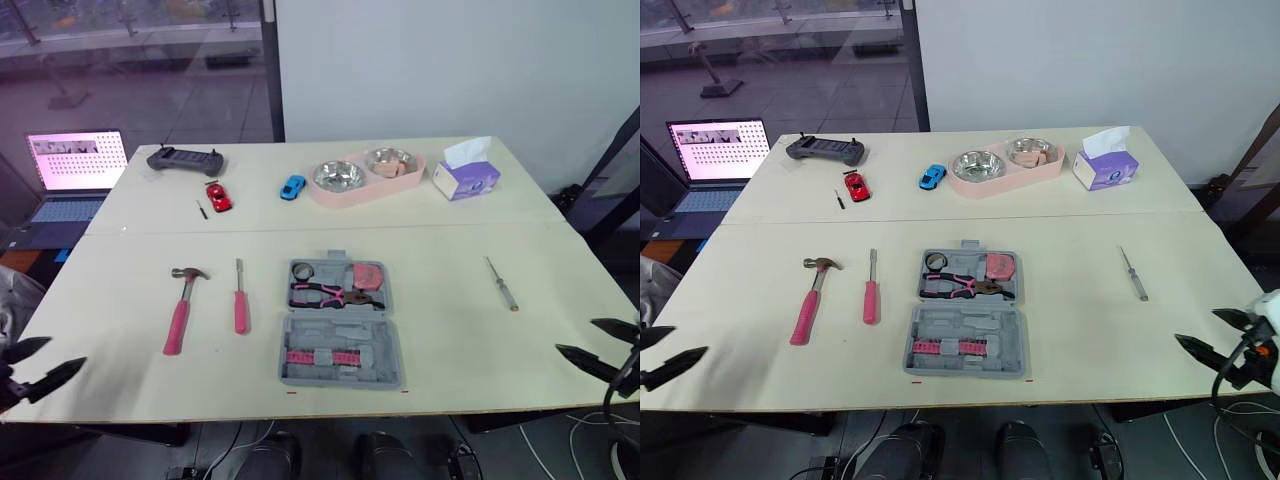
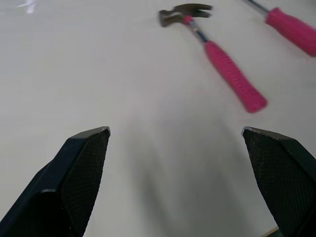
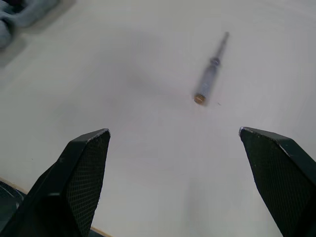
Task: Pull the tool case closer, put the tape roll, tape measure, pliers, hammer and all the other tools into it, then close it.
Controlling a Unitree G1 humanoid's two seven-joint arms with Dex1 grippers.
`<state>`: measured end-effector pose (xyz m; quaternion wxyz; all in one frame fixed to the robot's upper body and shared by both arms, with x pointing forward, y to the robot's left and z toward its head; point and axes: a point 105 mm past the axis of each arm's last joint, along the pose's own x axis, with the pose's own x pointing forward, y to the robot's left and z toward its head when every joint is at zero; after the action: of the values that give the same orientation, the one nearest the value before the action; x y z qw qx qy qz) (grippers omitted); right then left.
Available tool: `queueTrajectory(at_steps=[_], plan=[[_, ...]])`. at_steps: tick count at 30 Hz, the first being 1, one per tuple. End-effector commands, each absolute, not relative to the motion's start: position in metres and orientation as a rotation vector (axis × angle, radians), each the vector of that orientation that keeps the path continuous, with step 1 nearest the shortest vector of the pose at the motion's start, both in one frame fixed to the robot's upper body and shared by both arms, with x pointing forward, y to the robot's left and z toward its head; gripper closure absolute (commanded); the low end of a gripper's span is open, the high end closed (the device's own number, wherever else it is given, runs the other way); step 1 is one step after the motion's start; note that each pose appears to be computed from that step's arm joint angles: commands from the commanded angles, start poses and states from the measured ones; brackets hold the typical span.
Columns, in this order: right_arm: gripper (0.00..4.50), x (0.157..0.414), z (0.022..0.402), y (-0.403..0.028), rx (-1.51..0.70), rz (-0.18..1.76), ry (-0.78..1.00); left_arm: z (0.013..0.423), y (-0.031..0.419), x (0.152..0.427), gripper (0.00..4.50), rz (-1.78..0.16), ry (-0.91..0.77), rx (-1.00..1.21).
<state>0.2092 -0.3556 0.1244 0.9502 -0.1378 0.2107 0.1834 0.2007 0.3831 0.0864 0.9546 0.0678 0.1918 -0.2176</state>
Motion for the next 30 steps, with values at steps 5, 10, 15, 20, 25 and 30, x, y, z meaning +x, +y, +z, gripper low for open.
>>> queueTrajectory(at_steps=[5, 10, 15, 20, 25, 30], plan=[[0.08, 0.232, 0.13, -0.31, -0.209, 0.135, 0.347, 0.107, 0.271, 0.217, 0.0, -0.798, 0.278, 0.124], [0.08, 0.251, 0.122, -0.302, -0.203, -0.006, 0.372, 0.121, 0.222, 0.218, 0.0, -0.933, 0.183, 0.099], [0.08, 0.27, 0.118, -0.308, -0.209, -0.079, 0.408, 0.129, 0.197, 0.218, 0.0, -1.041, 0.107, 0.147], [0.08, 0.294, 0.112, -0.322, -0.195, -0.151, 0.47, 0.131, 0.174, 0.206, 0.0, -1.182, 0.112, 0.123], [0.08, 0.318, 0.113, -0.326, -0.185, -0.167, 0.519, 0.132, 0.164, 0.203, 0.0, -1.215, 0.119, 0.131], [0.08, 0.351, 0.112, -0.338, -0.192, -0.174, 0.623, 0.133, 0.153, 0.2, 0.0, -1.243, 0.119, 0.134]])
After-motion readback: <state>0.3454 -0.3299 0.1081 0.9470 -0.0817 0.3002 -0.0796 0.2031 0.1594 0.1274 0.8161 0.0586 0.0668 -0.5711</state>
